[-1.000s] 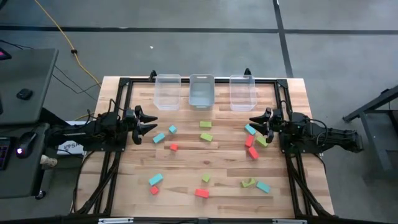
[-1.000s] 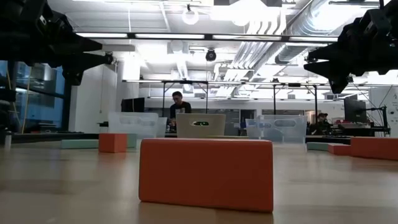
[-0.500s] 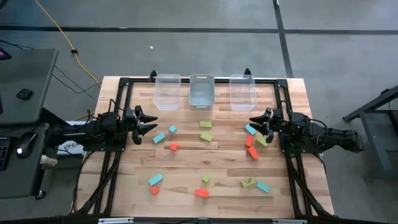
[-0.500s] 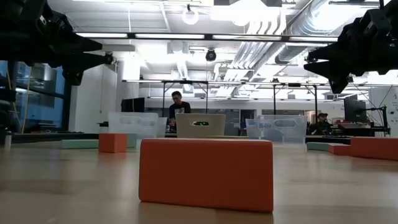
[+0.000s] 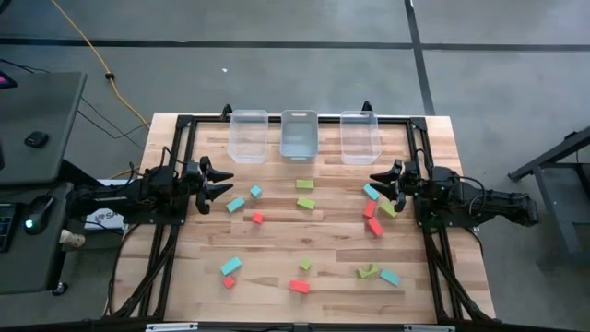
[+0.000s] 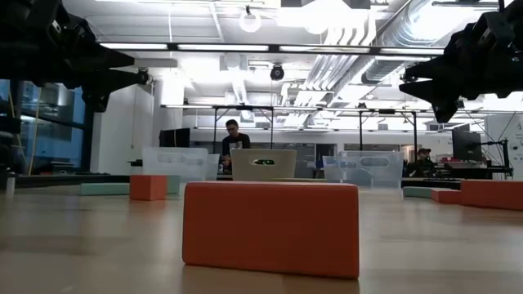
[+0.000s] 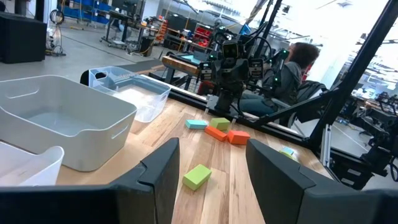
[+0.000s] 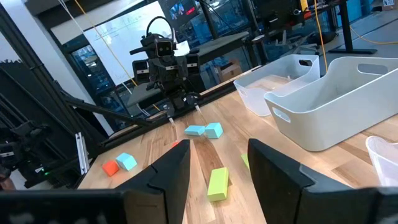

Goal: Sort & place blocks by color

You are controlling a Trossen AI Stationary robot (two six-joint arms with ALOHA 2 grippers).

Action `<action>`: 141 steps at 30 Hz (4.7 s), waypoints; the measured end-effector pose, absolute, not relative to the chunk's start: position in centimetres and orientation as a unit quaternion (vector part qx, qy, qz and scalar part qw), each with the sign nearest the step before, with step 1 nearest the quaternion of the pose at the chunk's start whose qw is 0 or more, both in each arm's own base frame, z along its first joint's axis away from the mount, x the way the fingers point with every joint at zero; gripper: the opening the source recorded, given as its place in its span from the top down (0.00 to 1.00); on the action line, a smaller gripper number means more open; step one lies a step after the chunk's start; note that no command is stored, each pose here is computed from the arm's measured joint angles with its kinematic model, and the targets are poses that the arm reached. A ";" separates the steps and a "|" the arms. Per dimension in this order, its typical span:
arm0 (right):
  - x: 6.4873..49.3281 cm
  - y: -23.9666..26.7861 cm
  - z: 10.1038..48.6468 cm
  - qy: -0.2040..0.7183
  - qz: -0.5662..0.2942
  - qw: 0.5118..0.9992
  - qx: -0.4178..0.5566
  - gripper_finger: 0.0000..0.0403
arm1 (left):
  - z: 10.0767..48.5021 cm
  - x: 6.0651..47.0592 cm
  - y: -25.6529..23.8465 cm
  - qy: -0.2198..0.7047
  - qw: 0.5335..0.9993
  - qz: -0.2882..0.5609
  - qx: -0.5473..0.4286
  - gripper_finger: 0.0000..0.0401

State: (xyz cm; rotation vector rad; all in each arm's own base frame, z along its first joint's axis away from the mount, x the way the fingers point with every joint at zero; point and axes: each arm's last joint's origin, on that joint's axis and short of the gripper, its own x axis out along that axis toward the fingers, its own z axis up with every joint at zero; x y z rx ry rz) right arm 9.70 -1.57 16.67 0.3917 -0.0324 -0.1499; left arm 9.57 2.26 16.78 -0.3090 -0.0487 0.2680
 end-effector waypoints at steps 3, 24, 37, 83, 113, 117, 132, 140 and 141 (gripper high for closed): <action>9.7 -1.6 16.7 -0.016 -0.075 0.978 0.194 0.63 | 16.8 9.6 2.3 -0.024 0.979 0.133 -0.153 0.60; 9.7 -1.6 16.7 -0.016 -0.074 0.978 0.194 0.63 | 16.8 9.6 2.3 -0.024 0.979 0.133 -0.153 0.60; 9.7 -1.6 16.7 -0.020 -0.086 0.977 0.194 0.63 | 16.8 9.6 2.3 -0.025 0.979 0.133 -0.153 0.60; 7.3 -1.4 30.9 0.114 -0.156 0.932 0.306 0.63 | 16.8 9.6 2.3 -0.026 0.979 0.133 -0.154 0.60; 12.2 -1.4 29.9 0.437 -0.150 0.787 0.409 0.63 | 16.8 9.6 2.3 -0.027 0.978 0.139 -0.153 0.60; 12.7 -1.6 29.2 0.465 -0.174 0.770 0.402 0.62 | 16.8 9.6 2.3 -0.027 0.978 0.139 -0.153 0.60; 14.4 -2.1 27.2 0.553 -0.226 0.722 0.349 0.38 | 16.8 9.6 2.3 -0.027 0.978 0.138 -0.154 0.60; 15.9 -2.4 25.6 0.606 -0.241 0.686 0.321 0.37 | 16.8 9.6 2.3 -0.027 0.978 0.138 -0.154 0.60; 16.1 -2.4 25.4 0.613 -0.241 0.683 0.316 0.37 | 16.8 9.6 2.3 -0.027 0.978 0.138 -0.153 0.60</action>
